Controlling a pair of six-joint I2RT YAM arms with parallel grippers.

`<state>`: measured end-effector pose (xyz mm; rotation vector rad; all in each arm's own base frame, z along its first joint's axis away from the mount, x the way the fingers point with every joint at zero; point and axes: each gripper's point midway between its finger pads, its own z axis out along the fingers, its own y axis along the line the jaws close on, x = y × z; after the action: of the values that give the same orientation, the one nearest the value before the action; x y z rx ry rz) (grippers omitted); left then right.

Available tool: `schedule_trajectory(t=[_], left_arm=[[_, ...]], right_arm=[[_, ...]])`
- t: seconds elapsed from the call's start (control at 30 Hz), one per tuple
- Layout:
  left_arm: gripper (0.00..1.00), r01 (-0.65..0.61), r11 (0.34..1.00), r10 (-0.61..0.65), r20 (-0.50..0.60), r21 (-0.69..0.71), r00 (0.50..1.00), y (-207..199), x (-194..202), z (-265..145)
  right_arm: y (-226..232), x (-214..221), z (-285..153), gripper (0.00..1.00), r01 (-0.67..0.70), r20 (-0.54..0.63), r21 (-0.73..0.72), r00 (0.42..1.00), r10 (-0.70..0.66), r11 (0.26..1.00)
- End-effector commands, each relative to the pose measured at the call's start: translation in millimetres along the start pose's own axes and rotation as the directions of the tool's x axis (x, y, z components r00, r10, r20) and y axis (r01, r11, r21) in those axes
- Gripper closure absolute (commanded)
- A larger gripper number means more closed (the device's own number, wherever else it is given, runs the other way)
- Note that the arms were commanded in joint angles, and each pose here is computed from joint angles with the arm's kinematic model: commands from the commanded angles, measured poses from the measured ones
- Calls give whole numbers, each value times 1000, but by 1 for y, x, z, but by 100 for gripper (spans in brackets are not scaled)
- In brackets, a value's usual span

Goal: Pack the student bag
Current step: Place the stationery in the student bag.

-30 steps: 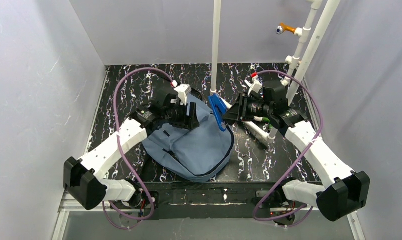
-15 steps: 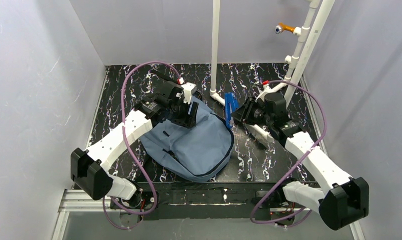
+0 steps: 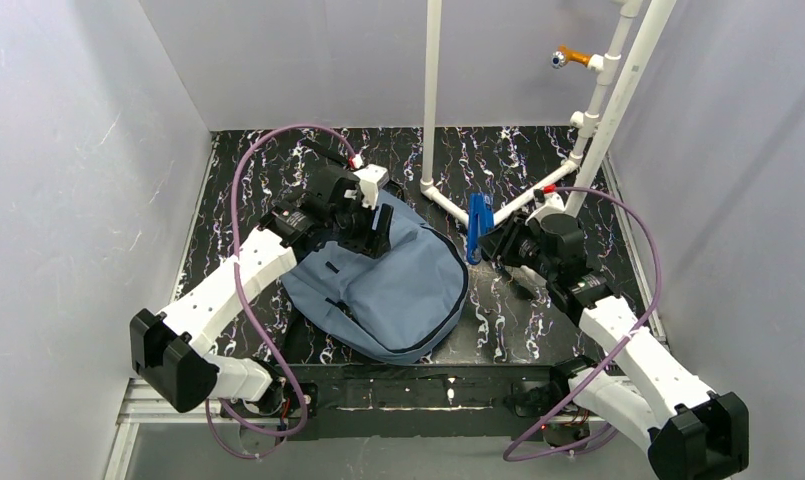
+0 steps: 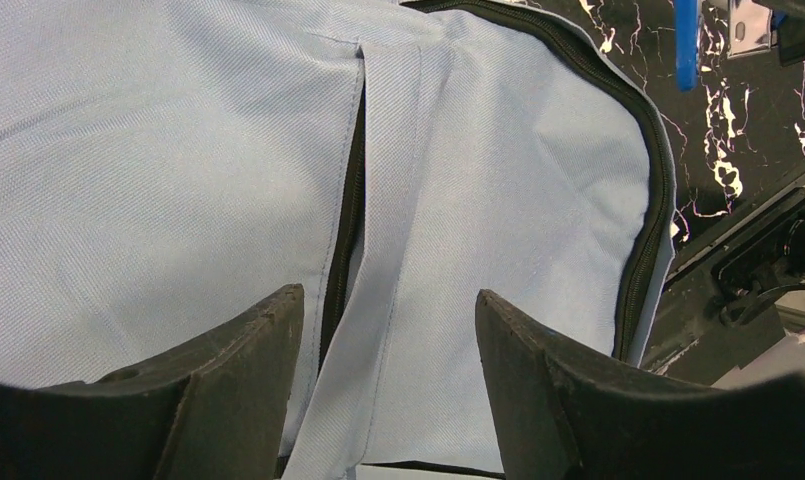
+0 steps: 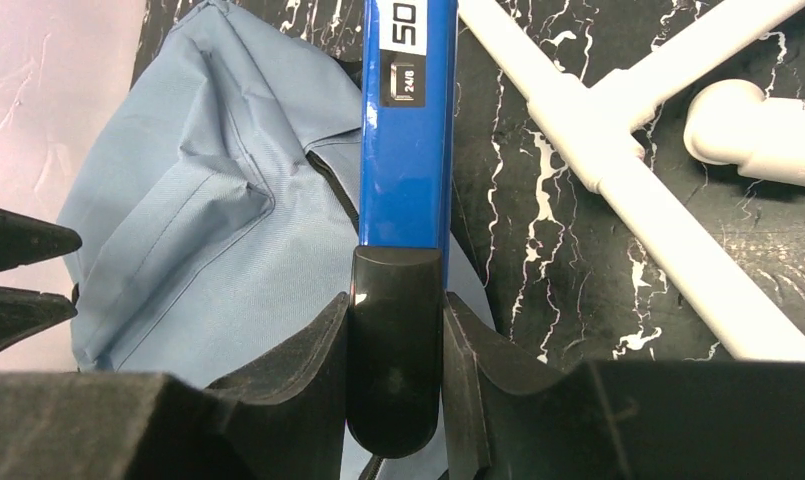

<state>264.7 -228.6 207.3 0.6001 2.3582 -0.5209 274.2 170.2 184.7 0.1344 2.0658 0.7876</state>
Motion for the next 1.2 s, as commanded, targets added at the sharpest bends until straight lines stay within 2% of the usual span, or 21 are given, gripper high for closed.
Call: schedule_trajectory(t=[0.0,0.1,0.23,0.33,0.5,0.8,1.03,1.17], left_arm=[[37,5,1000,-5,44,4,999,-1,-2,-13],[37,7,1000,-7,37,5,999,-1,1,-15],[34,1,1000,0,37,-18,999,3,5,-22],[32,-2,999,3,27,-42,1000,8,11,-23],[32,9,1000,-8,27,-30,1000,6,15,-25],[32,4,999,-3,25,-40,1000,9,16,-26],[30,13,992,-11,18,-125,1000,26,5,-32],[35,63,983,-58,32,-175,998,45,-8,-31]], right_arm=[[16,-28,1,99,64,126,-73,991,-54,995],[29,-23,2,99,153,79,-143,987,-143,978],[36,-34,-12,99,277,124,-152,958,-259,949],[19,-38,-24,99,214,149,-49,967,-205,976],[17,-19,-34,99,170,155,-99,976,-153,980],[31,-16,-42,99,233,143,-170,967,-210,957],[69,-21,-55,99,294,121,-325,955,-269,899],[88,-20,-73,99,317,85,-403,947,-310,859]])
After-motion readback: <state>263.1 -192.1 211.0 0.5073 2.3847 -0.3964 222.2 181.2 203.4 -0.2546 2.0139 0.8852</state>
